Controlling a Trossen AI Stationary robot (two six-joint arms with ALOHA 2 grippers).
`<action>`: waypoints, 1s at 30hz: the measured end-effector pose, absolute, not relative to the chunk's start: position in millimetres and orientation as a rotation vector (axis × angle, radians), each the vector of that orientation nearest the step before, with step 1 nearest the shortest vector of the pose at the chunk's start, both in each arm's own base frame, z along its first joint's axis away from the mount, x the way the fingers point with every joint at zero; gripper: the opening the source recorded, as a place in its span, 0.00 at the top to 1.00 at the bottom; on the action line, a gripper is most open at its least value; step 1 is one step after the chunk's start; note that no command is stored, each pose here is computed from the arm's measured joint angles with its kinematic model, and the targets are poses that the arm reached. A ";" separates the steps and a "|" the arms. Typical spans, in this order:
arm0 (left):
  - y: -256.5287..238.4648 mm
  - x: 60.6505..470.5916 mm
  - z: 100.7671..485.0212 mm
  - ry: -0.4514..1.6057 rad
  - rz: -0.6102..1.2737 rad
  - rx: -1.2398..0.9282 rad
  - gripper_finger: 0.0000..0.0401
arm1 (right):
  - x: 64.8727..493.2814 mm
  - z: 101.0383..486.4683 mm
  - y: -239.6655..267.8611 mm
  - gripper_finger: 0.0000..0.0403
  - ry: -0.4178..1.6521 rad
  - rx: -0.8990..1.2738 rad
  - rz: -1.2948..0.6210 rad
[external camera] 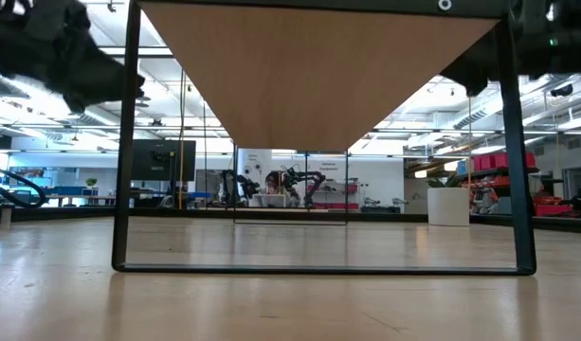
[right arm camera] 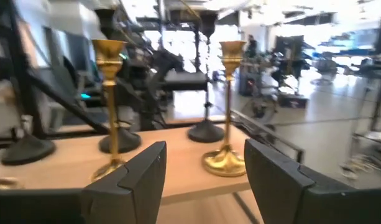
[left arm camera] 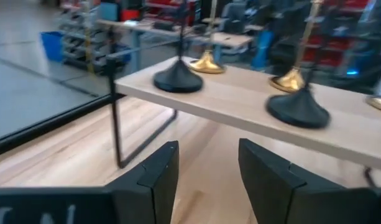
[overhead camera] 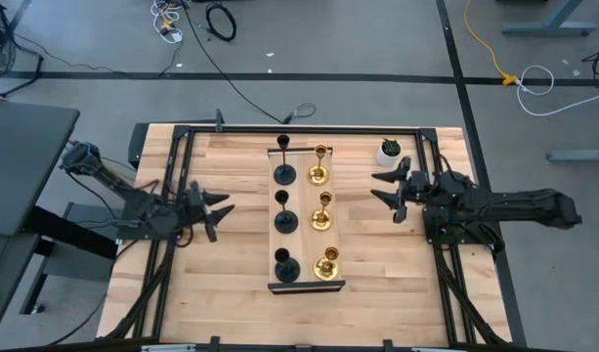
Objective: Pick & Place candle stick holders
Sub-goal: Return to Home Position
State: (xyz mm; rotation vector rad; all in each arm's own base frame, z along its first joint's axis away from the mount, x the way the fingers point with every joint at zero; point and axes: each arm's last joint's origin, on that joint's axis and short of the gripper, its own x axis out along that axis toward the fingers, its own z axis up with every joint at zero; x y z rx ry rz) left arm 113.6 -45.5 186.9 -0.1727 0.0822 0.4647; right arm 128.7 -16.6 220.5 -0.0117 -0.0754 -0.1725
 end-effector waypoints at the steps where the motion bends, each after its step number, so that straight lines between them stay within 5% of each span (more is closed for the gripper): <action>1: -44.9 112.3 181.8 0.069 0.446 -0.170 0.58 | 128.3 214.5 -16.8 0.47 -0.091 -0.003 -0.157; 9: -42.3 106.7 156.1 0.068 0.369 -0.095 0.63 | 123.7 179.7 -18.7 0.47 -0.113 0.040 -0.169; 30: -40.6 105.7 148.8 0.123 0.399 -0.054 0.67 | 124.6 172.4 -19.0 0.47 -0.028 -0.010 -0.179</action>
